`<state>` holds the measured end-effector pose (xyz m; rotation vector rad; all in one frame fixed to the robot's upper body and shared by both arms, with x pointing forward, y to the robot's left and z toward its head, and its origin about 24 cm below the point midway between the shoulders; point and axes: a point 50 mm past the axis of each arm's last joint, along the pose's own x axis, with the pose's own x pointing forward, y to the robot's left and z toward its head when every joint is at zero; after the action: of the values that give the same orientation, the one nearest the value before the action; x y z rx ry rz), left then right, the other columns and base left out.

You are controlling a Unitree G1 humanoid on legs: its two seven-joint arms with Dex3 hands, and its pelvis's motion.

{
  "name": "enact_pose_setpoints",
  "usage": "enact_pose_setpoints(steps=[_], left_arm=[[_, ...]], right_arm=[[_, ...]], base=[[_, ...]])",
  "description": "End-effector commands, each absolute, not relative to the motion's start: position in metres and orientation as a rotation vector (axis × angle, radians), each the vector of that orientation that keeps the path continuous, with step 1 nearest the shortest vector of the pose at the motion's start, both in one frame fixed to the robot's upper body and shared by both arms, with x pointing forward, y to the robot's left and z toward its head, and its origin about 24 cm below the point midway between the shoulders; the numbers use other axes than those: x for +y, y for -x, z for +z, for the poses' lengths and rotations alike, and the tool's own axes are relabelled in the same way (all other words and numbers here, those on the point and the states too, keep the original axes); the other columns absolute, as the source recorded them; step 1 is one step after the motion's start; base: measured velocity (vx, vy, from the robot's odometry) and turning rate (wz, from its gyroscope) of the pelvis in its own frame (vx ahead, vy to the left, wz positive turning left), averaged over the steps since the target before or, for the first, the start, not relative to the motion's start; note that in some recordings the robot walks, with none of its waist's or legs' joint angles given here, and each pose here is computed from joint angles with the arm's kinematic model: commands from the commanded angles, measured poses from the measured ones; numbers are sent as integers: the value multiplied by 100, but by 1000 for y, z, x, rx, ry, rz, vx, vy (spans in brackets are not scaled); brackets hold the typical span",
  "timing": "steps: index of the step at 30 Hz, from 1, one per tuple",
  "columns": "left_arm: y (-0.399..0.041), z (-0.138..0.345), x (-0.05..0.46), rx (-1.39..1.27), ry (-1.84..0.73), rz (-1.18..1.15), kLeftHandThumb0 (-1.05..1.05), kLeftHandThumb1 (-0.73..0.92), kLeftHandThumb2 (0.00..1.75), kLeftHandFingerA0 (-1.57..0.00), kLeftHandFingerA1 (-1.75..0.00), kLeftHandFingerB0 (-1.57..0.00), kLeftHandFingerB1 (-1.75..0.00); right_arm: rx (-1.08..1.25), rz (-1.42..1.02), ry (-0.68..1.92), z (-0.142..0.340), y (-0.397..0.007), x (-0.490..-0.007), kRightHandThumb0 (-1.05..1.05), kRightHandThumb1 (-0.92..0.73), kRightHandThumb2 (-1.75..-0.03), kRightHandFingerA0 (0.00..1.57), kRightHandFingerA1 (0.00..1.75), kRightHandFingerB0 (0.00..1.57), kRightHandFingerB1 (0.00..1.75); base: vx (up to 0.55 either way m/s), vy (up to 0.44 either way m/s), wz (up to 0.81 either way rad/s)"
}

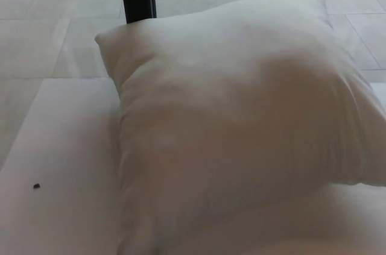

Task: The robot uses its left hand to press on the left side of the pillow kept in the middle of the desk and uses its right hand to lift up and the right side of the pillow and turn it over

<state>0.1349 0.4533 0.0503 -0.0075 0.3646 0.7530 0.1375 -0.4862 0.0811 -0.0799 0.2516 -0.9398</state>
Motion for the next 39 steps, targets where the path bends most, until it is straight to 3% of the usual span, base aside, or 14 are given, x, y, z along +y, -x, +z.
enact_pose_setpoints(steps=[1,3,4,7,8,9,10,11,15,16,18,19,30,39], left_arm=[[-209,136,422,131,284,400,-91,74,64,-21,-54,-11,-33],[-225,144,408,117,271,355,-90,77,64,-16,-49,-8,-29],[-236,151,394,124,221,334,-41,37,103,-5,-54,0,-52],[-247,159,377,140,138,314,-89,66,102,-14,-57,-5,-42],[-256,166,362,144,107,273,-82,88,68,-7,-46,-4,-24],[-264,172,349,141,94,237,-80,92,68,-6,-44,-1,-24],[-272,176,336,137,71,220,-79,92,70,-6,-41,-2,-24],[-278,179,327,118,54,208,-81,72,100,-13,-55,-1,-25],[-291,173,295,95,76,87,-83,71,108,-8,-53,-5,-25],[-294,165,284,105,63,50,-78,70,98,-11,-53,0,-24],[-294,158,277,127,78,41,-76,70,97,-11,-53,0,-25],[-296,149,271,171,83,30,-81,68,98,-11,-52,-2,-23],[-298,95,226,327,139,-15,-81,79,64,-22,-50,-12,-29],[-289,62,185,431,-110,-201,-85,72,109,-16,-57,-3,-32]], right_arm=[[72,-651,126,169,-228,-453,-105,-86,-74,19,99,24,75],[40,-558,165,181,-249,-429,-105,-86,-68,19,84,18,67],[20,-535,157,187,-264,-414,-105,-68,-113,16,50,10,41],[-7,-492,144,194,-278,-397,-105,-92,-69,20,39,14,27],[-29,-451,114,197,-287,-385,-39,-33,-103,2,50,0,49],[-43,-420,100,201,-295,-375,-101,-91,-69,20,37,14,26],[-46,-392,95,203,-300,-368,-39,-33,-103,1,50,0,49],[-50,-358,111,204,-304,-360,-97,-72,-114,9,46,6,38],[-40,-249,116,194,-318,-325,-100,-91,-69,14,35,14,26],[-17,-212,118,185,-322,-310,-39,-32,-103,1,50,0,49],[6,-183,103,179,-322,-301,-39,-34,-103,1,50,0,49],[31,-149,91,171,-323,-292,-97,-89,-67,18,33,15,28],[168,-80,140,132,-330,-256,-90,-85,-67,27,40,28,29],[254,-93,163,120,-337,-247,-88,-88,-67,34,42,27,29]], base=[[0,0,0],[0,0,0],[0,0,0],[0,0,0],[0,0,0],[0,0,0],[0,0,0],[0,0,0],[0,0,0],[0,0,0],[0,0,0],[0,0,0],[0,0,0],[0,0,0]])
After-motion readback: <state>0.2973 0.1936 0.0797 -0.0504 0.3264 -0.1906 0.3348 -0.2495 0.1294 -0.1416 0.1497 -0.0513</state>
